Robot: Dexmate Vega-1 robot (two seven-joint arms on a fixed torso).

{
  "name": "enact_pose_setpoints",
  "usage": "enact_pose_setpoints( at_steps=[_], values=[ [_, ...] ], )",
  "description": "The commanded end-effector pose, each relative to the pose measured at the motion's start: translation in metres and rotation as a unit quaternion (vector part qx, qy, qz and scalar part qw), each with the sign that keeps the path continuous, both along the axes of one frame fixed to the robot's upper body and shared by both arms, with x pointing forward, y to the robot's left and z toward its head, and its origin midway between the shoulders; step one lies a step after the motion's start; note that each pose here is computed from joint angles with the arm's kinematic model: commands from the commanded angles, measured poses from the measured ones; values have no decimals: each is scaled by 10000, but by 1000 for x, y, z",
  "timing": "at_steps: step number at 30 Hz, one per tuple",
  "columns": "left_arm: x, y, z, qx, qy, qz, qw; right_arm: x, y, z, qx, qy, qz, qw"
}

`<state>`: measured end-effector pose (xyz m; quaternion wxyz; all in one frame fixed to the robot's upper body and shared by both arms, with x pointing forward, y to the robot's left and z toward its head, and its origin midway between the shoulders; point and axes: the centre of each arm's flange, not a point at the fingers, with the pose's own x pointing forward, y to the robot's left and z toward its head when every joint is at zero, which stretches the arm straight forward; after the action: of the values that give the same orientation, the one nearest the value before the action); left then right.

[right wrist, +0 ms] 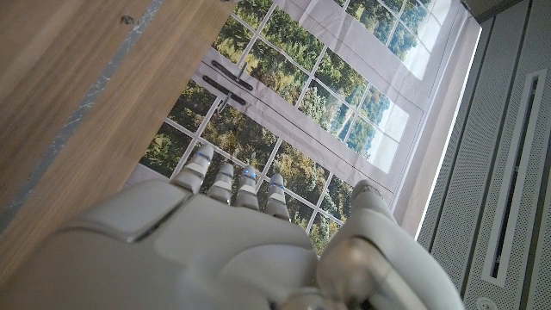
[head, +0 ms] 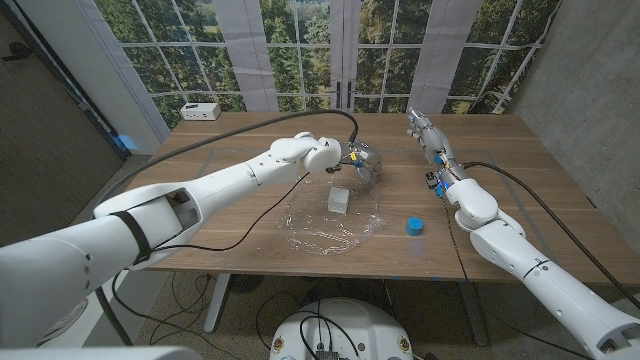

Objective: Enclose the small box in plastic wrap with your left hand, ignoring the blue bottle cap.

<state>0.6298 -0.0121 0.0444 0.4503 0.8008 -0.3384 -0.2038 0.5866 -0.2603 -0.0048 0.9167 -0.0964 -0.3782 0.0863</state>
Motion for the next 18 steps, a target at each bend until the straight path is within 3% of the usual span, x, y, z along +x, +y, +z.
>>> enact_pose_setpoints(
  at_steps=[1,8,13,18],
  values=[
    [-22,10,12,-169,-374,-93,9991,-2,4,3,-56,-16,-19,10000],
    [-45,16,16,-26,-308,-102,9995,-5,6,4,-71,-14,-23,10000],
    [-62,16,9,436,-199,12,9988,-6,12,3,-105,7,26,9999],
    [-70,22,8,542,-147,118,9984,-6,17,2,-108,36,30,9999]
  ],
)
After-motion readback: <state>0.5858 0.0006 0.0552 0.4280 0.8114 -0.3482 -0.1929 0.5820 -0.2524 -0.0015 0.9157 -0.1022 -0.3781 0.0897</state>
